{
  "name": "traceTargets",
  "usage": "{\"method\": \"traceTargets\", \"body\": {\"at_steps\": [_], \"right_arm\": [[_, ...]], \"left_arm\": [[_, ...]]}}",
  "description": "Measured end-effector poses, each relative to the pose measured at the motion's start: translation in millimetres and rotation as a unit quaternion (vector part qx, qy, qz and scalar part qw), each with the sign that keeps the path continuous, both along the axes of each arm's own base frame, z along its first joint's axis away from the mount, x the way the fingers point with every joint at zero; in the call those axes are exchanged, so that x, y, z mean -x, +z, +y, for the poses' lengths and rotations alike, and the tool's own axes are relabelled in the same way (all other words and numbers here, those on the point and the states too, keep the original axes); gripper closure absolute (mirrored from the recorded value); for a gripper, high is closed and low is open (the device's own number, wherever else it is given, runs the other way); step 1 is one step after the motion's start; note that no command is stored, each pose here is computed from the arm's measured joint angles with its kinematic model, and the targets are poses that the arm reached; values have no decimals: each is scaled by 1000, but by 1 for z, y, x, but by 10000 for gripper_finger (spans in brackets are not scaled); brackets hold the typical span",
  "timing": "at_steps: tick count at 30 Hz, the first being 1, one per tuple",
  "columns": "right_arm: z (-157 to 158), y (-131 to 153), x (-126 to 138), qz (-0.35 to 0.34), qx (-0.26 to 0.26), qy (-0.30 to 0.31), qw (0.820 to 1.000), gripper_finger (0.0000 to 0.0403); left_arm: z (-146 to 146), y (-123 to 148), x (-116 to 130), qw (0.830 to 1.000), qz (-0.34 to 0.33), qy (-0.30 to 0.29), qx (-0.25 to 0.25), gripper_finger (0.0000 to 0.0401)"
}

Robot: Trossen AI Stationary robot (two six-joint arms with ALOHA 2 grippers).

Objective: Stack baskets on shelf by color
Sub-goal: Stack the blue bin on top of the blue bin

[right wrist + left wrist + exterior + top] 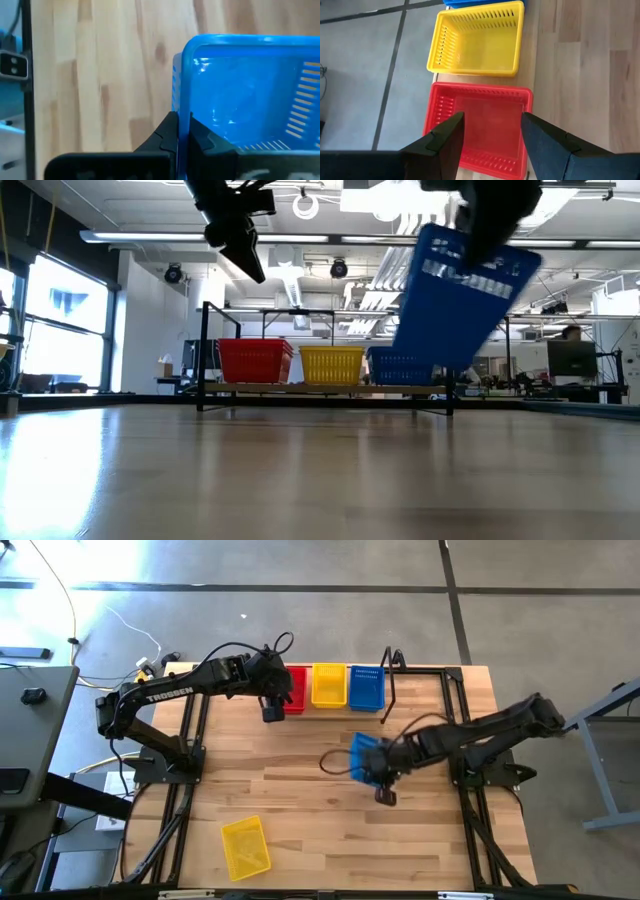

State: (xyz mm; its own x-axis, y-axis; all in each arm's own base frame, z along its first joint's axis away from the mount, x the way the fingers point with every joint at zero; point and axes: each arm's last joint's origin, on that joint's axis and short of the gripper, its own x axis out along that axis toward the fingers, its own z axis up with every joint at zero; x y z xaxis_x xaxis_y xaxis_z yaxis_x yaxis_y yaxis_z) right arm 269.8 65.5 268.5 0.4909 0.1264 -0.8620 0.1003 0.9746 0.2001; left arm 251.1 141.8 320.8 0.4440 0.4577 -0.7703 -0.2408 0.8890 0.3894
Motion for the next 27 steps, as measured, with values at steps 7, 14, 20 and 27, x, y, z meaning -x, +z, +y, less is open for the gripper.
{"method": "traceTargets", "body": {"at_steps": [7, 14, 20, 27], "right_arm": [[-38, 28, -16, -67, 77, 16, 995, 403], [-77, 46, -20, -87, 166, -10, 982, 403], [-111, 45, -17, -62, 210, -39, 975, 403], [-142, 21, -20, 22, 231, -19, 973, 403]], "left_arm": [[0, -1, 1, 1000, -7, 18, 13, 217], [0, -1, 1, 999, -18, 38, 25, 217], [0, -1, 1, 998, -26, 52, 33, 217], [0, -1, 1, 997, -30, 59, 37, 217]]}}
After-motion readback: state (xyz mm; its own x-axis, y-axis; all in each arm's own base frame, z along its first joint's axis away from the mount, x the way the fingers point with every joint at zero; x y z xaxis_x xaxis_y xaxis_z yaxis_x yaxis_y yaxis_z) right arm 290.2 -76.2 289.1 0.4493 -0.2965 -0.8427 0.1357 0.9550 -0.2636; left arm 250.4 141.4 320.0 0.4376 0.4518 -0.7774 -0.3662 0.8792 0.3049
